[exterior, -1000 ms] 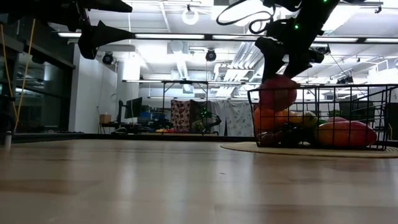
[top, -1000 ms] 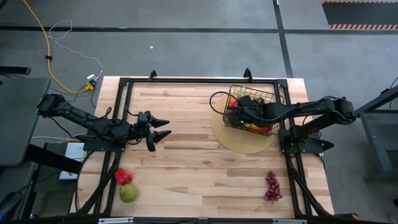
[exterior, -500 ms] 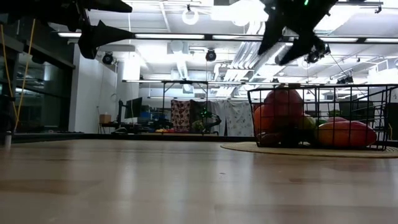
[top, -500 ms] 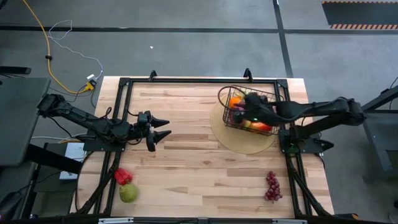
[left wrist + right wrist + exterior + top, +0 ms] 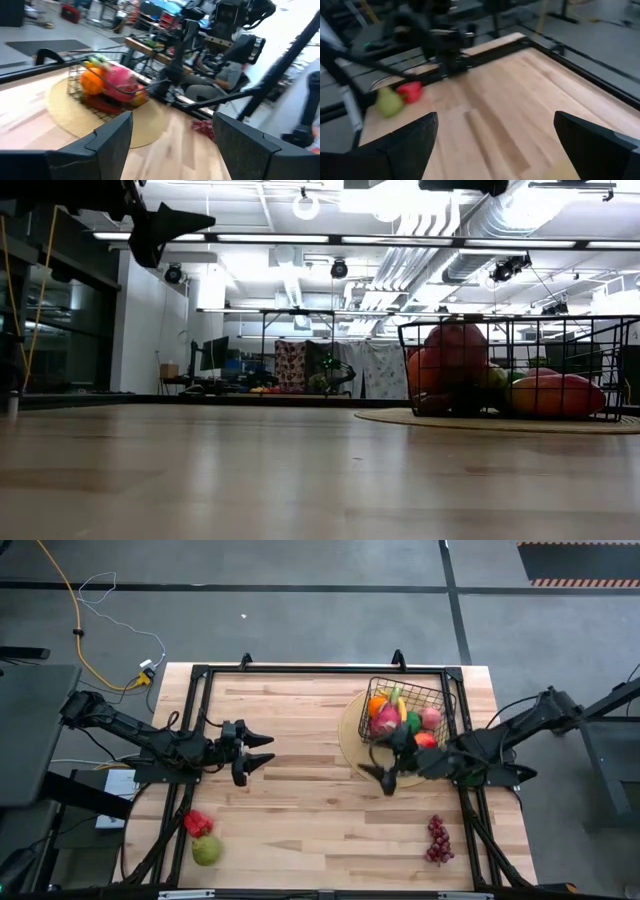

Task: Build produce basket
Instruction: Put the red grapes into the wire basket

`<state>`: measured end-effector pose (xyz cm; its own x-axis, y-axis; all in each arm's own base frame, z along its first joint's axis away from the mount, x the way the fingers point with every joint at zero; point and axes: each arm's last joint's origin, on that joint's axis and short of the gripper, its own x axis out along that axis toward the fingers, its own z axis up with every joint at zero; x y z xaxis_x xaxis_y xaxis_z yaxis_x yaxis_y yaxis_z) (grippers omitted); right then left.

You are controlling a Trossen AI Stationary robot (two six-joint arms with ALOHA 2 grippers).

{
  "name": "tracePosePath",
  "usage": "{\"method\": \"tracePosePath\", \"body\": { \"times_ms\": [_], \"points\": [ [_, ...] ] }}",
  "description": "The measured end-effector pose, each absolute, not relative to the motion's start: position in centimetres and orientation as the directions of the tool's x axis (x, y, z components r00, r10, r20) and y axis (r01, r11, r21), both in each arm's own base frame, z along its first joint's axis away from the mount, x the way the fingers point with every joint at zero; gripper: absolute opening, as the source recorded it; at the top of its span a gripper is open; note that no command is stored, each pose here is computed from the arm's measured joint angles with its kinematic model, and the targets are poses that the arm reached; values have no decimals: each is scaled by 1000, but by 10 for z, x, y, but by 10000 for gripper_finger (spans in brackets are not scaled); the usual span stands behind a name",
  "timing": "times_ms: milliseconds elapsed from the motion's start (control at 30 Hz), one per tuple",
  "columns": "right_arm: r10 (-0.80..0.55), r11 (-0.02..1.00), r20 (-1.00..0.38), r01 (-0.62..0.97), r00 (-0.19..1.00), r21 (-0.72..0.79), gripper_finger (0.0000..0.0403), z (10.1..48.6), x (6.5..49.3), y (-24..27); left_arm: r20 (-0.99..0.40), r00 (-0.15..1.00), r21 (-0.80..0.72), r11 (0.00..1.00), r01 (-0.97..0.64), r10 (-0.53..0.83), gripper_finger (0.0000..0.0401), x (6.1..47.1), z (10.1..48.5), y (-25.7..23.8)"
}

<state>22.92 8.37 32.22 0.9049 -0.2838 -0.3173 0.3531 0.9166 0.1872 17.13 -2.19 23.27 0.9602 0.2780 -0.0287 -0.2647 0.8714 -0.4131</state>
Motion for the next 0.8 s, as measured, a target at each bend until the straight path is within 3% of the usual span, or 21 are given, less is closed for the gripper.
{"method": "tracePosePath", "body": {
  "times_ms": [100, 233, 333, 433, 533, 633, 733, 800],
  "points": [
    [-235, 928, -334, 313, 913, 203, 388, 315, 234, 98, -26, 964, -399, 881, -254, 266, 261, 171, 233, -22],
    [-49, 889, -463, 250, 885, 384, 389, 299, 232, 115, -27, 963, -391, 884, -257, 269, 261, 171, 233, -22],
    [85, 812, -618, 305, 782, 498, 389, 281, 222, 130, -27, 962, -391, 883, -260, 271, 261, 171, 233, -22],
    [138, 724, -770, 467, 622, 507, 389, 259, 207, 148, -28, 962, -391, 883, -261, 272, 261, 171, 233, -22],
    [158, 621, -903, 671, 399, 405, 389, 236, 190, 163, -29, 961, -390, 883, -263, 273, 261, 171, 233, -22],
    [161, 516, -976, 830, 148, 211, 389, 217, 171, 176, -30, 961, -390, 883, -263, 273, 261, 171, 233, -22],
    [175, 426, -982, 905, -69, 12, 389, 205, 157, 186, -30, 961, -389, 883, -263, 273, 261, 171, 232, -22],
    [166, 398, -976, 915, -141, -65, 389, 199, 150, 193, -30, 961, -389, 883, -263, 274, 261, 171, 232, -22]
  ]
}}
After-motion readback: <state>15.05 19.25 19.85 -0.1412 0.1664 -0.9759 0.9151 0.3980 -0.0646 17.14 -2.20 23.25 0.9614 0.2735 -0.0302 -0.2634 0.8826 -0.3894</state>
